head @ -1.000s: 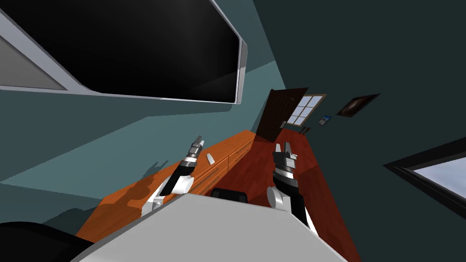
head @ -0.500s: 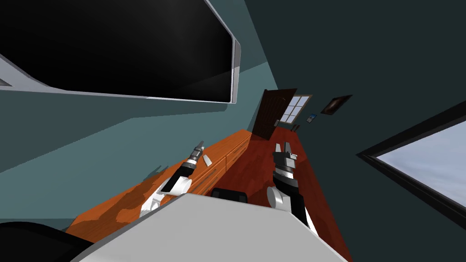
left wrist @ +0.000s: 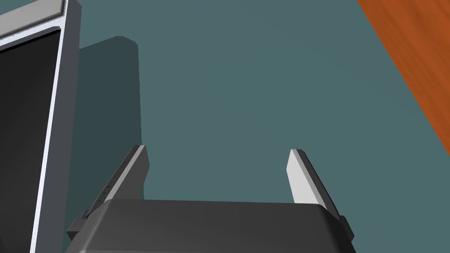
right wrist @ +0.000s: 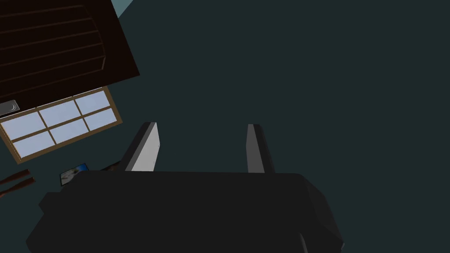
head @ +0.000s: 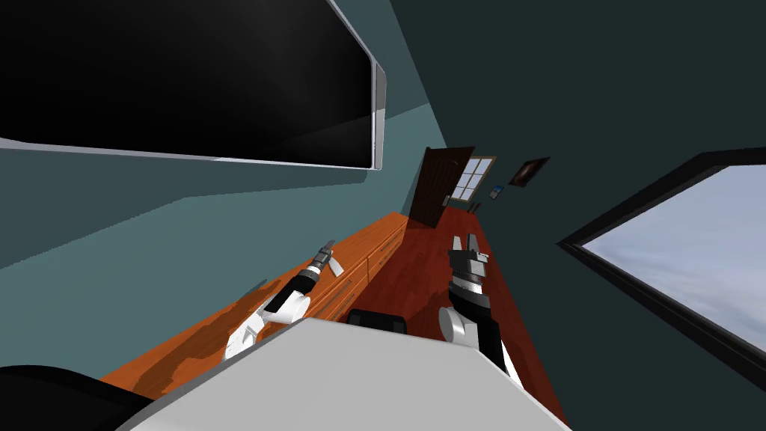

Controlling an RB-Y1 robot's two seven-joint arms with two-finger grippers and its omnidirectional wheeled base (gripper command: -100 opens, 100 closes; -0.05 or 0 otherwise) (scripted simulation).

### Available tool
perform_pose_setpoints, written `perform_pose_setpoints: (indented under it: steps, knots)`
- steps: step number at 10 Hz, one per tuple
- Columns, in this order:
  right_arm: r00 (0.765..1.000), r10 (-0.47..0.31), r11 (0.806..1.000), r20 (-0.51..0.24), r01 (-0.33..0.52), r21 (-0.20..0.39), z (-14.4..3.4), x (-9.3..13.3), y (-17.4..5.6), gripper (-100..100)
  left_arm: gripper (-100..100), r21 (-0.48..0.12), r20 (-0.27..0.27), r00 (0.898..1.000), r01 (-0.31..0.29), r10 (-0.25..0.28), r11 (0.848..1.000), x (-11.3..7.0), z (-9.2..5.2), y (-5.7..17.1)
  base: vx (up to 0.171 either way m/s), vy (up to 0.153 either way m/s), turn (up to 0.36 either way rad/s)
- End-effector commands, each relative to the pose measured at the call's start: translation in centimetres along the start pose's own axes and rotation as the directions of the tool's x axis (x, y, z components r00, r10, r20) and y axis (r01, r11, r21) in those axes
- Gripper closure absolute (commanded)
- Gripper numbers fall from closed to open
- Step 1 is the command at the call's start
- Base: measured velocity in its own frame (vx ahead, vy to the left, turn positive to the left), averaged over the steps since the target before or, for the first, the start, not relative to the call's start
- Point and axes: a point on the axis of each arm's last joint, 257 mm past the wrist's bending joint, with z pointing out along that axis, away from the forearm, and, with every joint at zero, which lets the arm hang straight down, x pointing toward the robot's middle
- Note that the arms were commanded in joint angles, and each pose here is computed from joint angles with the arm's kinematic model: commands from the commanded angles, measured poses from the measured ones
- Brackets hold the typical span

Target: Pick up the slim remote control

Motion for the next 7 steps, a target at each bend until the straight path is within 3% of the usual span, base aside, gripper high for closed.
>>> perform_pose_setpoints:
  steps: [1,2,3,4,5,6,7]
  knots:
    - [1.0,0.0,1.0,0.0,0.0,0.0,0.0,0.0,0.0,0,-100,-0.102,-0.027,1.0,-0.01,0.008,0.995,0.0,-0.5,3.9,0.017,0.003,-0.273]
    - [1.0,0.0,1.0,0.0,0.0,0.0,0.0,0.0,0.0,0,-100,-0.132,-0.031,1.0,-0.009,0.005,0.991,0.1,-0.7,5.0,0.011,0.008,-0.084]
    - [1.0,0.0,1.0,0.0,0.0,0.0,0.0,0.0,0.0,0,-100,-0.202,-0.049,0.999,-0.015,0.006,0.979,0.0,-1.2,7.6,0.012,0.001,-0.164]
    - [1.0,0.0,1.0,0.0,0.0,0.0,0.0,0.0,0.0,0,-100,-0.217,-0.051,0.999,-0.016,0.005,0.976,0.0,-1.4,8.2,0.01,0.005,-0.087]
    - [1.0,0.0,1.0,0.0,0.0,0.0,0.0,0.0,0.0,0,-100,-0.286,-0.07,0.998,-0.024,0.004,0.958,-0.1,-2.0,10.7,0.015,0.0,-0.185]
    - [1.0,0.0,1.0,0.0,0.0,0.0,0.0,0.0,0.0,0,-100,-0.3,-0.07,0.998,-0.024,0.003,0.954,-0.2,-2.2,11.3,0.013,0.006,-0.102]
    - [1.0,0.0,1.0,0.0,0.0,0.0,0.0,0.0,0.0,0,-100,-0.368,-0.085,0.996,-0.032,0.001,0.929,-0.6,-3.2,14.0,0.016,0.003,-0.191]
